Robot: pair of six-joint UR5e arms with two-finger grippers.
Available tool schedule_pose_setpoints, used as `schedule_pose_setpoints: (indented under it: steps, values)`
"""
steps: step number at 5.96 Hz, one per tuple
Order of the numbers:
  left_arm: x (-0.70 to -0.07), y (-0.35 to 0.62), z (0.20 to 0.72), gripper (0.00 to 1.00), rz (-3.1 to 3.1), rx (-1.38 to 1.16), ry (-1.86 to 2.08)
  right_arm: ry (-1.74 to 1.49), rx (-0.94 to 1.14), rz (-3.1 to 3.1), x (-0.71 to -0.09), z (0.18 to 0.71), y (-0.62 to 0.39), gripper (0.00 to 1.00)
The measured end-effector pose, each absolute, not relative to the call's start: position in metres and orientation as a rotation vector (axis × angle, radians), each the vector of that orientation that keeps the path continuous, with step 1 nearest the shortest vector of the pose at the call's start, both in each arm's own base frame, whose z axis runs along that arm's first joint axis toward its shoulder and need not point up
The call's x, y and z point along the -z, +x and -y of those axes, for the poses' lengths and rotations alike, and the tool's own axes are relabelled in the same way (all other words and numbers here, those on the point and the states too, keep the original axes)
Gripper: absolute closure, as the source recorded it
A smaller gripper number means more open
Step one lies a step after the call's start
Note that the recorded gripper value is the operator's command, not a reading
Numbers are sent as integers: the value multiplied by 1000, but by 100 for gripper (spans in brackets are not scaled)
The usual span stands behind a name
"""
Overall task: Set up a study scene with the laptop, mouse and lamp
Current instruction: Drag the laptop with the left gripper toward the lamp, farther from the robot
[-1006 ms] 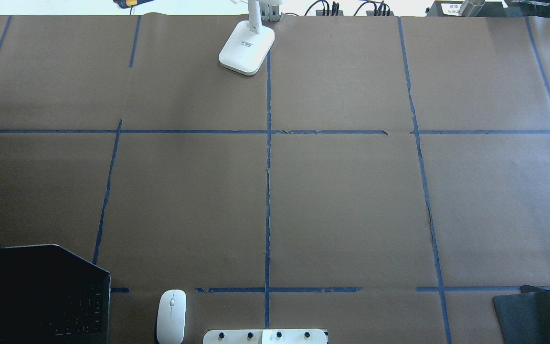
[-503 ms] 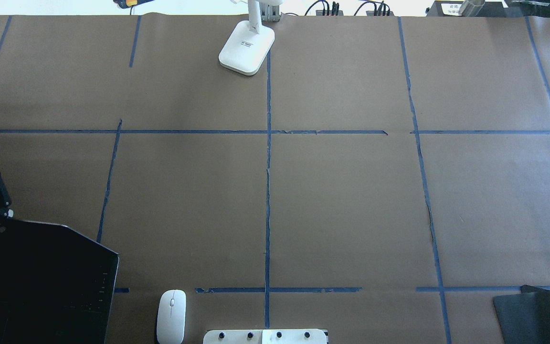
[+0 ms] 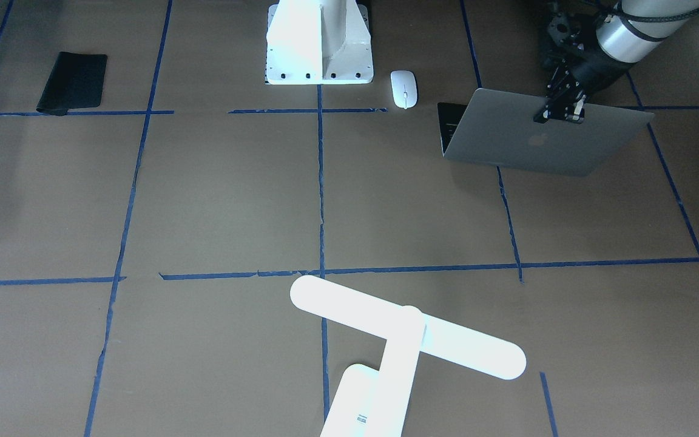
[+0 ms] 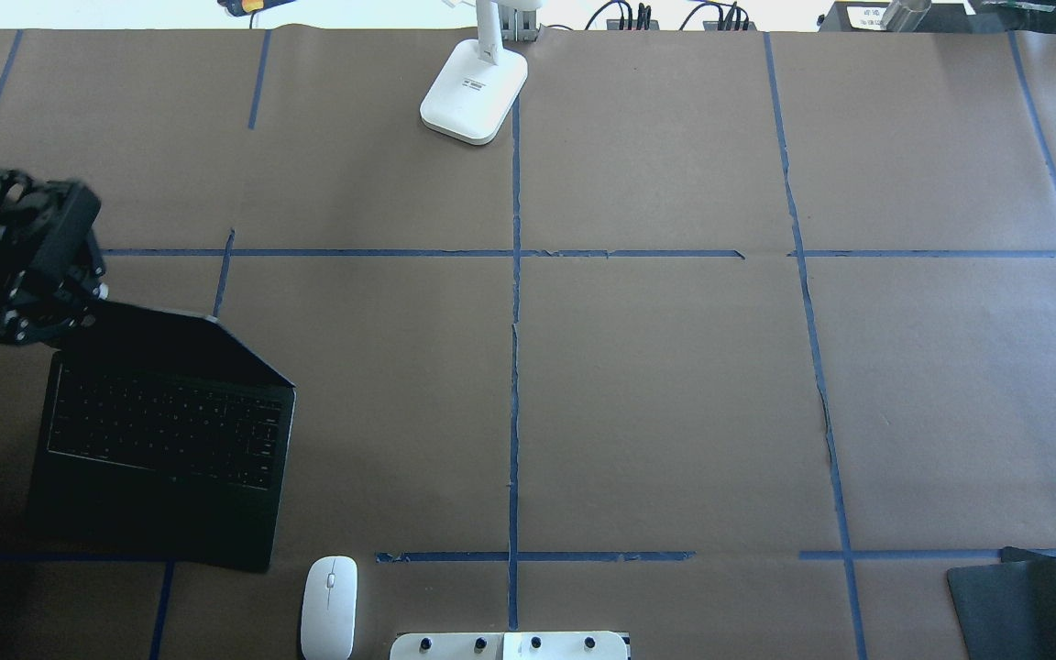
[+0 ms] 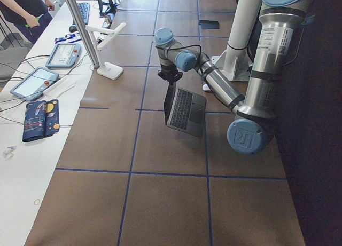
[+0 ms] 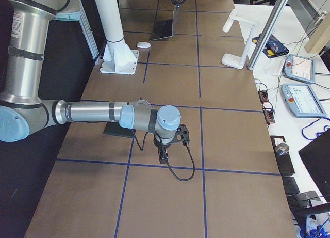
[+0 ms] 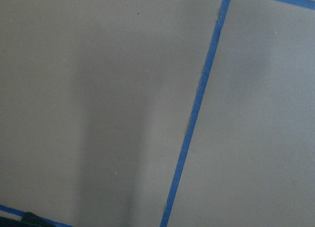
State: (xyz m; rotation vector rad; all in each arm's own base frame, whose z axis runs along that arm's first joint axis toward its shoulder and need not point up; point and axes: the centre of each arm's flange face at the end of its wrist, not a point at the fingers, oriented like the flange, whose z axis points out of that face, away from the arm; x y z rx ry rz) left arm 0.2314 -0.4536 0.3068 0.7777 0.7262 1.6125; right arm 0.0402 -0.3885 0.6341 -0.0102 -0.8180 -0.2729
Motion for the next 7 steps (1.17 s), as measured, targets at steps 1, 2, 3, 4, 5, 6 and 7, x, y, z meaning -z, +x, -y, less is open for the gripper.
schedule_pose_setpoints:
  steps: [1,2,3,4,5,6,7]
  values:
    - [-289,253,493,100,-707,-1590,780,-11,272,819,-634,388,40,0]
    - [-268,280,533,100,-711,-1546,764,-11,272,819,-634,388,40,0]
    - [-246,308,571,100,-724,-1490,753,-11,272,819,-634,388,40,0]
    - [-229,340,610,100,-744,-1429,762,-12,272,820,-635,388,40,0]
    - [-216,371,640,100,-758,-1378,777,-14,272,820,-635,388,40,0]
    - [-205,393,659,94,-754,-1347,788,-15,271,820,-635,388,39,0]
    - [-195,406,670,48,-742,-1336,793,-16,271,821,-636,388,39,0]
